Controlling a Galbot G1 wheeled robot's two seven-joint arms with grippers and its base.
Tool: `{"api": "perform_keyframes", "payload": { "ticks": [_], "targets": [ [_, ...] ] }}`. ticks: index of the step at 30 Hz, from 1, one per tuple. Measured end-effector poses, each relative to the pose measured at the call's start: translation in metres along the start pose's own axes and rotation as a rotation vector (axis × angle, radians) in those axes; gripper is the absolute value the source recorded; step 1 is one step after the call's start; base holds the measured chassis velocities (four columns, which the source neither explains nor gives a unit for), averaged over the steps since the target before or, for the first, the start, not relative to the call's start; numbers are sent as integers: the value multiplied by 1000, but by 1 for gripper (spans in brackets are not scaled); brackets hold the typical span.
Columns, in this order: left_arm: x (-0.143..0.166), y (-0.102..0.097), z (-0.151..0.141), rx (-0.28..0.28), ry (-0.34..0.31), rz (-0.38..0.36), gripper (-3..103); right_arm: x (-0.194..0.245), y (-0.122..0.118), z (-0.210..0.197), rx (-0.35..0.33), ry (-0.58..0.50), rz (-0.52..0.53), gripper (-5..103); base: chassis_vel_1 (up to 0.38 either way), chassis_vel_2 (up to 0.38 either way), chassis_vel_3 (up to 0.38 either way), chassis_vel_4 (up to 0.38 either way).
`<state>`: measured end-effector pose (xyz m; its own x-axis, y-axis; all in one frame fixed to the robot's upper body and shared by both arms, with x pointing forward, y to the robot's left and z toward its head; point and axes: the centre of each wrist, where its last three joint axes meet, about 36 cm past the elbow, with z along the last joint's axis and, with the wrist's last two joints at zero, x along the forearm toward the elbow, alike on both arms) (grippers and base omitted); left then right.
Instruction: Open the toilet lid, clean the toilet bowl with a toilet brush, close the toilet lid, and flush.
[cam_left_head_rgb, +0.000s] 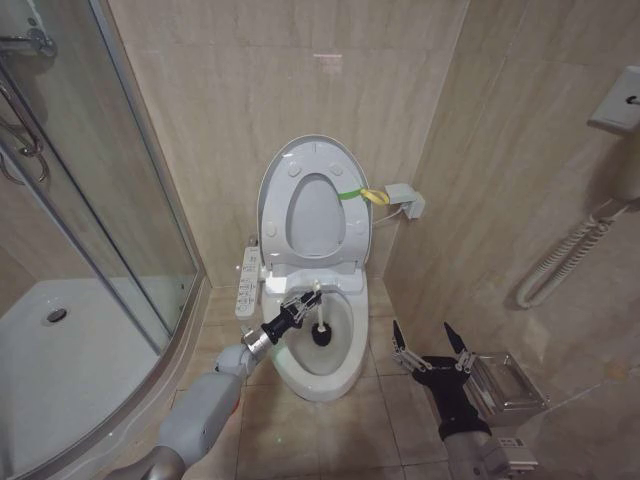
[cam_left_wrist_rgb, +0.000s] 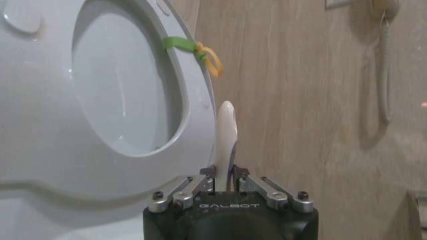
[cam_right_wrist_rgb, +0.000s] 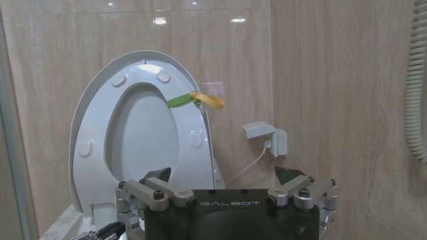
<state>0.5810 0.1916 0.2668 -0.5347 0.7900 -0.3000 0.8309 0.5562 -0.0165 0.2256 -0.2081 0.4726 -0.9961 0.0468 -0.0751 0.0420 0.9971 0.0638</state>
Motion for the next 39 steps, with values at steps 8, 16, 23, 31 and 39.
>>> {"api": "perform_keyframes", "payload": {
  "ticks": [8,16,23,31,39],
  "targets": [
    [-19,-14,5,66,-58,-10,16,0,0,0,0,0,0,100,0,0,0,0],
    [-15,-39,29,185,-67,-55,16,0,0,0,0,0,0,100,0,0,0,0],
    [9,-39,46,194,-21,-74,16,0,0,0,0,0,0,100,0,0,0,0],
    [-10,-16,15,173,-100,-90,16,0,0,0,0,0,0,100,0,0,0,0],
    [-6,-27,29,223,-103,-120,16,0,0,0,0,0,0,100,0,0,0,0]
  ]
}}
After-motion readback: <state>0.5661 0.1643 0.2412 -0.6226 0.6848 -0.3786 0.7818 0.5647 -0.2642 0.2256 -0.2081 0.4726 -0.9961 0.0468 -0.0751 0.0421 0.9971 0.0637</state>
